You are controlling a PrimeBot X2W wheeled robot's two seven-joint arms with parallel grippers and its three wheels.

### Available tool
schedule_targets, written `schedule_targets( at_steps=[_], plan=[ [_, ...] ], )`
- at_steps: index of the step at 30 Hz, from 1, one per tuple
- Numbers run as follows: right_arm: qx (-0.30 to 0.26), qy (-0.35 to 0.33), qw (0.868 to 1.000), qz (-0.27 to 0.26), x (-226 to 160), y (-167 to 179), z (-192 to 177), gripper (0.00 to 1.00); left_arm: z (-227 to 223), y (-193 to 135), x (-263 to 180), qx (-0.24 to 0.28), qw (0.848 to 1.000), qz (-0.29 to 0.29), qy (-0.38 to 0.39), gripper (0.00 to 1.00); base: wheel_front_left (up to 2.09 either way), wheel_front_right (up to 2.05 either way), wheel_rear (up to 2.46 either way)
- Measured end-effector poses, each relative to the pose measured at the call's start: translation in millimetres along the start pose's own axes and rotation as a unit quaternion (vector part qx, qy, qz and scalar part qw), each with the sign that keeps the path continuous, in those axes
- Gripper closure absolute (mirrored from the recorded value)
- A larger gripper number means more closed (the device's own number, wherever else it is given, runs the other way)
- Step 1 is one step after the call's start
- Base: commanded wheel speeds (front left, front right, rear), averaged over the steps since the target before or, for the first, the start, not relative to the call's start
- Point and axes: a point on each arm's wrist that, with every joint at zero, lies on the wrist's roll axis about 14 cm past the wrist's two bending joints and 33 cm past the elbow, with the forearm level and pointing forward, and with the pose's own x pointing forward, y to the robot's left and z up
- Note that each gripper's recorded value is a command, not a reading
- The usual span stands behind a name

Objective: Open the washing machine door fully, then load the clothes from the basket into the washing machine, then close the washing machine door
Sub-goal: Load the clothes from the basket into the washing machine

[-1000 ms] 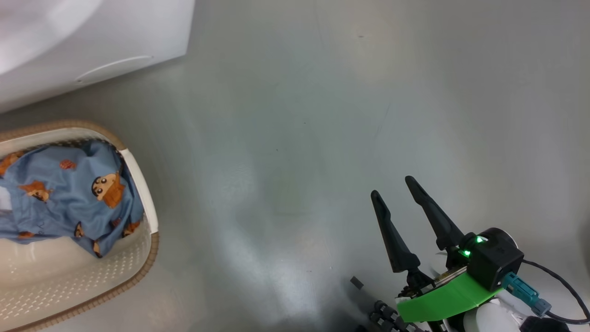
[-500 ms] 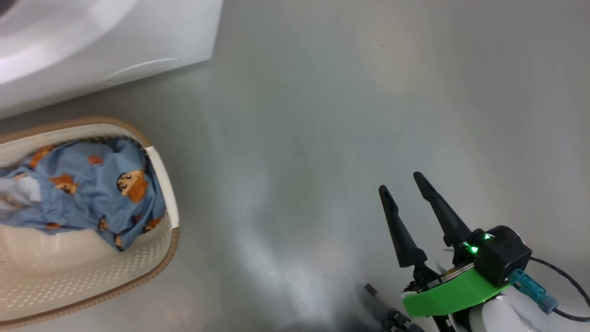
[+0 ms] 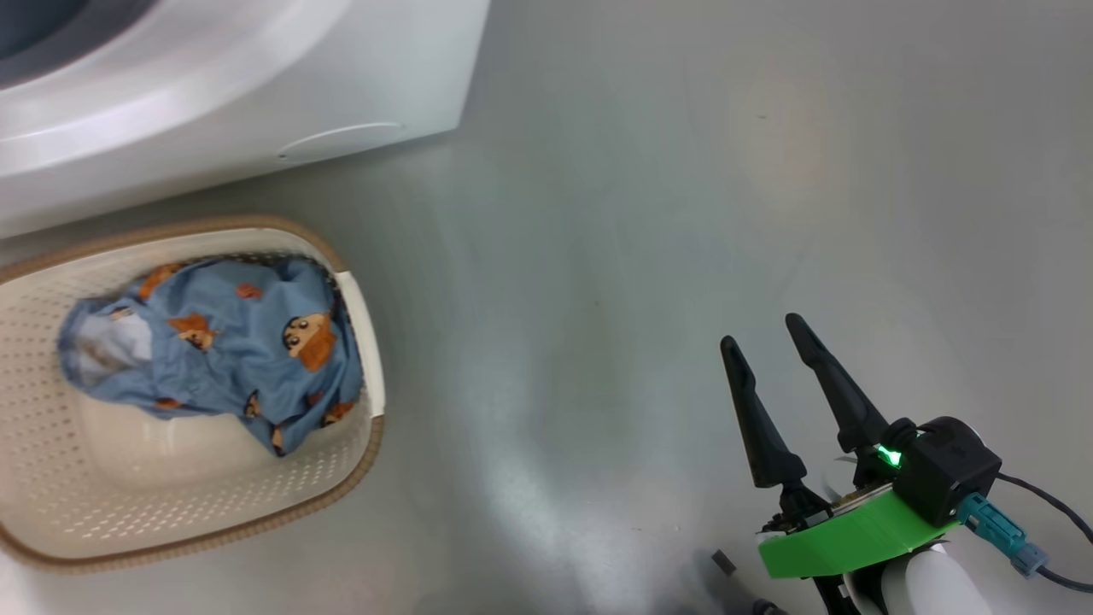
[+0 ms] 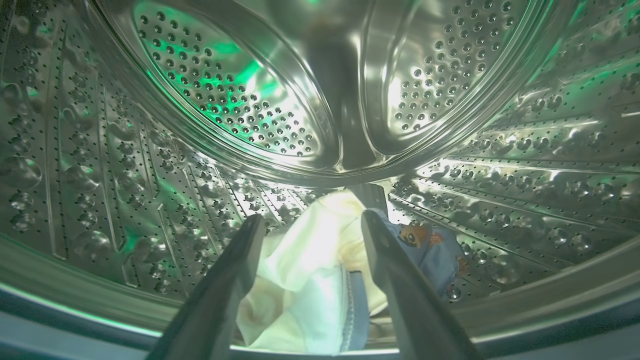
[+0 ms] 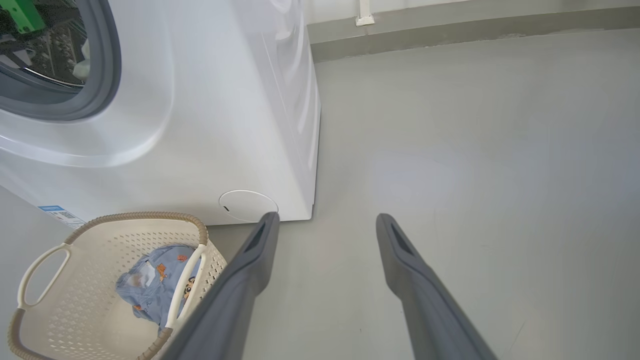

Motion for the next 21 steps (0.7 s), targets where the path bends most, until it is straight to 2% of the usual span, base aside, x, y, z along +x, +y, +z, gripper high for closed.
schedule_targets(
  at_steps=[10, 21],
  plan=[
    [0.002, -0.016, 1.0, 0.019, 11, 10, 7, 0.0, 0, 15, -16, -0.012, 1.0, 0.006, 0.004, 0.0, 0.0, 0.0, 0.0],
    [-0.006, -0.03, 0.999, 0.037, 16, 21, 16, 0.0, 13, 6, -41, -0.028, 0.999, -0.016, -0.024, 0.0, 0.0, 0.0, 0.0]
  ],
)
